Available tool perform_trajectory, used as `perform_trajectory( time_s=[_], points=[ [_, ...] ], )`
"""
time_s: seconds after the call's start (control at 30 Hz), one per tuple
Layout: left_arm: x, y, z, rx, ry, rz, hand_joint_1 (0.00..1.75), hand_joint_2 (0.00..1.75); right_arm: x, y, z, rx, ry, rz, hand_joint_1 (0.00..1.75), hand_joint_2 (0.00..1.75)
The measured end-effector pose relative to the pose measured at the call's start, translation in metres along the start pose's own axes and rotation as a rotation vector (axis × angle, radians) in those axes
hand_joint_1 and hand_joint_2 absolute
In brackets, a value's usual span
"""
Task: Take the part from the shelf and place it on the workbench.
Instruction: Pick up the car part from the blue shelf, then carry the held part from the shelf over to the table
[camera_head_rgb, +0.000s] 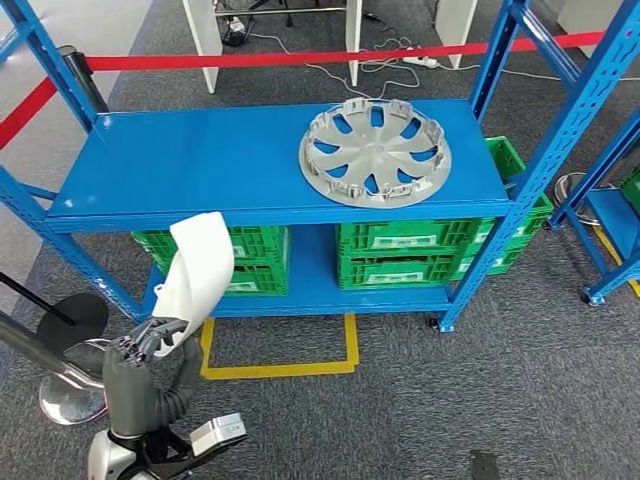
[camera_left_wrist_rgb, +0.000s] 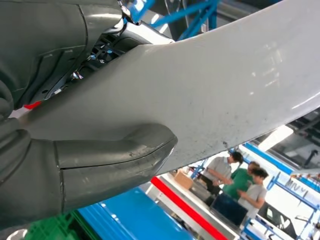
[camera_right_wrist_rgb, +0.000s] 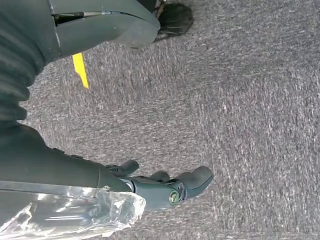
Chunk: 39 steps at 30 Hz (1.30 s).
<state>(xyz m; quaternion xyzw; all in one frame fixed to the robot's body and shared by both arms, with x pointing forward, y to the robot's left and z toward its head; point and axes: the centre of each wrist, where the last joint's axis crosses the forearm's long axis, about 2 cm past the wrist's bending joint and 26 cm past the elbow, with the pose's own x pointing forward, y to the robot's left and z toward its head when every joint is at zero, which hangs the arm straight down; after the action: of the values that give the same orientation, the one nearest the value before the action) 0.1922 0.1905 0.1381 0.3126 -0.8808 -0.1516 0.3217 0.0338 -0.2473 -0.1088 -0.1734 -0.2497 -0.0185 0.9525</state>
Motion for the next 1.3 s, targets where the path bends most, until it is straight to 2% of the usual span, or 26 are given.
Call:
perform_trajectory(
  time_s=[0.8, 1.3],
  points=[
    [-0.008, -0.002, 0.002, 0.0, 0.022, 0.007, 1.75, 1.75, -0.004, 0.001, 0.003, -0.006, 0.008, -0.023, 0.0, 1.75],
    [-0.015, -0.008, -0.007, -0.008, 0.015, 0.019, 1.75, 1.75, -0.006, 0.006, 0.006, 0.004, 0.018, -0.038, 0.0, 1.75]
  ],
)
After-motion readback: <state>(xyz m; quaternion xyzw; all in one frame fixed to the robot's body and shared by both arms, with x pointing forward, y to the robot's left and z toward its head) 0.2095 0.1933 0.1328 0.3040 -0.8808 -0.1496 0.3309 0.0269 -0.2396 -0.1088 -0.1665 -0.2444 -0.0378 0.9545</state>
